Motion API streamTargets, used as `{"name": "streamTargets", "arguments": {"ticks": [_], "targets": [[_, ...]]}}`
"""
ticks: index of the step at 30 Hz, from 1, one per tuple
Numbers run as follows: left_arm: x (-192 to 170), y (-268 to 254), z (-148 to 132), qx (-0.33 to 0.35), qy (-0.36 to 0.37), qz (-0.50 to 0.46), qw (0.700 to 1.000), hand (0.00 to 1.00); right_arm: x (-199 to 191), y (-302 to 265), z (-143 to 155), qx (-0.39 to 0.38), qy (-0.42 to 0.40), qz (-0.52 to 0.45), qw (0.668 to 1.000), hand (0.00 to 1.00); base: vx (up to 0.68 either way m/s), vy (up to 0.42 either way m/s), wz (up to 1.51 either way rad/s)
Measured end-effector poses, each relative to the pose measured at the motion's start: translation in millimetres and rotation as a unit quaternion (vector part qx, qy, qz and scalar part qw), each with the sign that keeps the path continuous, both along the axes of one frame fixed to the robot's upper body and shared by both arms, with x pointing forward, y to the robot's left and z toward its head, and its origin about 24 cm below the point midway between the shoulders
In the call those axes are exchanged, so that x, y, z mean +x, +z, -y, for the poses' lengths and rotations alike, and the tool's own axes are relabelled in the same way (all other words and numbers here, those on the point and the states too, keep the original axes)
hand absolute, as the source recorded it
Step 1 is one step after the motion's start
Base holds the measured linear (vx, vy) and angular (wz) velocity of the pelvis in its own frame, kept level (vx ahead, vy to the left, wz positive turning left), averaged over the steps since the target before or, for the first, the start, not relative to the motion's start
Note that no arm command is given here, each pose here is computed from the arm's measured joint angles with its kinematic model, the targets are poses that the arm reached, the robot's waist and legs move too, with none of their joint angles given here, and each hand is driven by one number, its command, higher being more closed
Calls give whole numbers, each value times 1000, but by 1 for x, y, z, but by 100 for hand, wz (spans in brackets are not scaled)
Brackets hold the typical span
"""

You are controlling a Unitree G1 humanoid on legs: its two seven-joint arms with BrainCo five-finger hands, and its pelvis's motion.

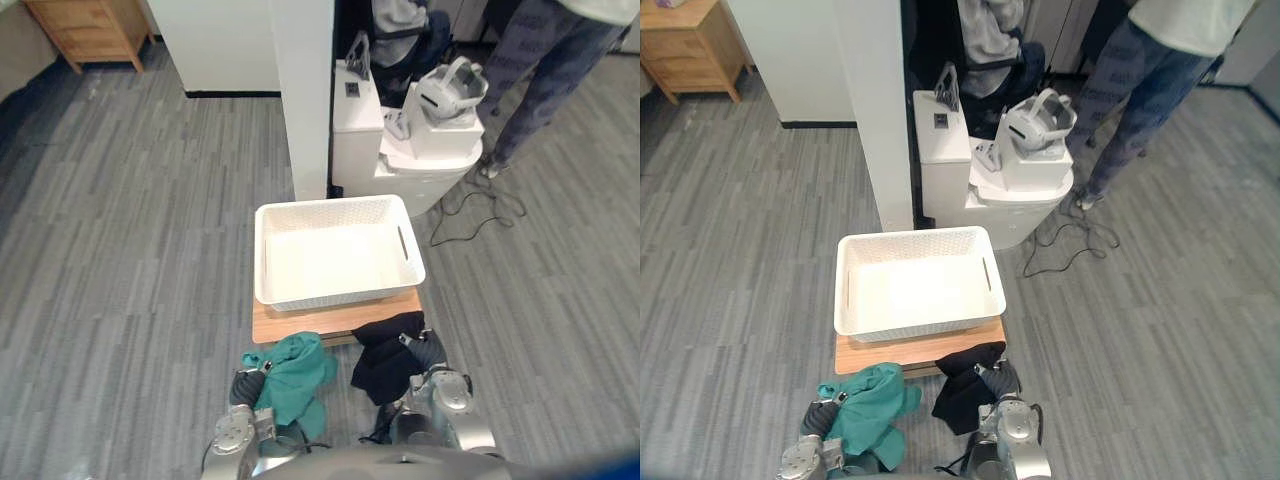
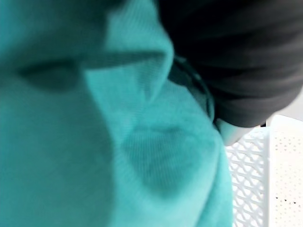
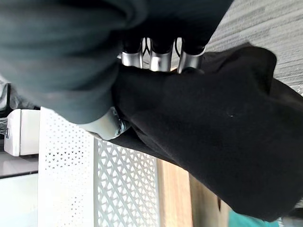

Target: Tidy the bed and pick cloth on bed and put in laundry

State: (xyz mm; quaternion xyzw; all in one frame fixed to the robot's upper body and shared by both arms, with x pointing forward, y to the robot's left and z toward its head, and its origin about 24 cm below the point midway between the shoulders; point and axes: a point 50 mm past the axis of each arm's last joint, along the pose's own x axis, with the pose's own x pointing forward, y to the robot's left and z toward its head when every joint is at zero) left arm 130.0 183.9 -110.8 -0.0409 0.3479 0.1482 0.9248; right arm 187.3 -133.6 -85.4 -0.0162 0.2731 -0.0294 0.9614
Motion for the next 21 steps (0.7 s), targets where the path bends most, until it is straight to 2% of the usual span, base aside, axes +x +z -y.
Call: {"name": "streamTargets", "arguments": {"ticks": [12,15,18,21], "targets": [[-6,-2,1,-9,-17,-7,1000,100,-32,-16,13,9,-50,-49,997,100,30,2,0],[-10,-5,2,-10,-18,-15,1000,100,-33,-9,32,-4,-96,-35,995,100,-49,17,-3],[-17,-9,0,-10,-15,-31,999,100,-16,20,59,-27,-145,38,988,100,-41,14,-11],[-21,-10,-3,-6,-11,-37,999,100,9,72,92,-73,-173,155,970,100,-17,18,-11]]}}
